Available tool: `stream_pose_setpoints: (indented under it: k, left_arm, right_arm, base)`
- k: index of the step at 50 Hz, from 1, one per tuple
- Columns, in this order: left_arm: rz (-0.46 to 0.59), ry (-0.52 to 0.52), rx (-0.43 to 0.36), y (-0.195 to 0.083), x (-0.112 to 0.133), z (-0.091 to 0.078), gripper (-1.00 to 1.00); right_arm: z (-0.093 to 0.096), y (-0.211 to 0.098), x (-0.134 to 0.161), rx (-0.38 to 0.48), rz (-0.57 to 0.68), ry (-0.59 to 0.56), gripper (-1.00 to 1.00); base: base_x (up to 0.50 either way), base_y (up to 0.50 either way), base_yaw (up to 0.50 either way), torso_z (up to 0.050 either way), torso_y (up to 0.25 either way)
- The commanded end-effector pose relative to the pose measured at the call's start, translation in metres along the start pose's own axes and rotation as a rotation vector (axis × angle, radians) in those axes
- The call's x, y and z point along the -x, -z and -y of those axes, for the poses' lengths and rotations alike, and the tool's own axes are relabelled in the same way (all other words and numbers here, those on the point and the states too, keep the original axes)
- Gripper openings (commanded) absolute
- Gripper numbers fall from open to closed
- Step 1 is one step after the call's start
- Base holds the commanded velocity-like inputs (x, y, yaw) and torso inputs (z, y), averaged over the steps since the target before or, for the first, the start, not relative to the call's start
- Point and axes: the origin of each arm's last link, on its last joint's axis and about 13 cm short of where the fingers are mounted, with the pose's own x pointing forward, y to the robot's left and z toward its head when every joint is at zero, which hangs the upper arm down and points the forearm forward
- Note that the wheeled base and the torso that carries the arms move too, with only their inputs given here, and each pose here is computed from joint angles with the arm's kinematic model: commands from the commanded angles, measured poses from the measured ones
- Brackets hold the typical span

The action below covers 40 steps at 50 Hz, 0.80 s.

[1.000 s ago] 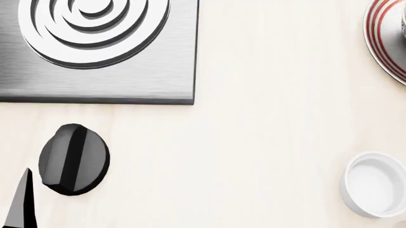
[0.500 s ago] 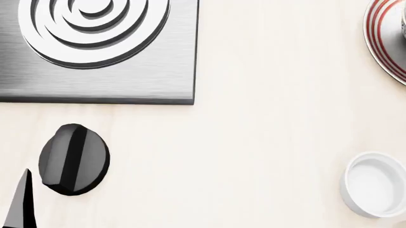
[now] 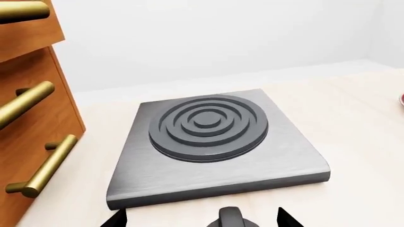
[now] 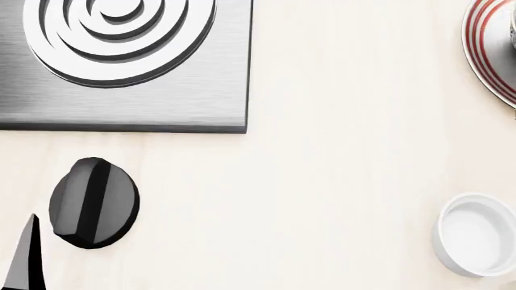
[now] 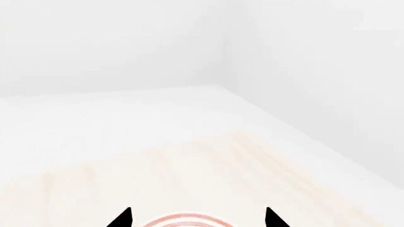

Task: Pick the akita bowl next to the ramekin and place it on the plate.

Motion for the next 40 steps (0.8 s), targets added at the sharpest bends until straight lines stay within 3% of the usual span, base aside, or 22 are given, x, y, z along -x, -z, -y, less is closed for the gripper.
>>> stream_pose_setpoints:
  k: [1, 11, 40]
  left_arm:
    - [0.000, -0.001, -0.001, 0.000, 0.000, 0.000, 1.00]
    - [0.001, -0.001, -0.003, 0.000, 0.002, 0.000, 1.00]
    - [0.005, 0.003, -0.005, -0.002, 0.002, 0.003, 1.00]
  right_arm:
    - [0.002, 0.008, 0.020, 0.034, 0.056, -0.004, 1.00]
    - [0.007, 0.011, 0.042, 0.119, 0.180, -0.027, 1.00]
    - [0.005, 0.023, 0.101, 0.227, 0.407, -0.105, 1.00]
  base:
    - [0.00, 0.00, 0.00, 0.000, 0.000]
    - [0.00, 0.00, 0.00, 0.000, 0.000]
    - [0.00, 0.00, 0.00, 0.000, 0.000]
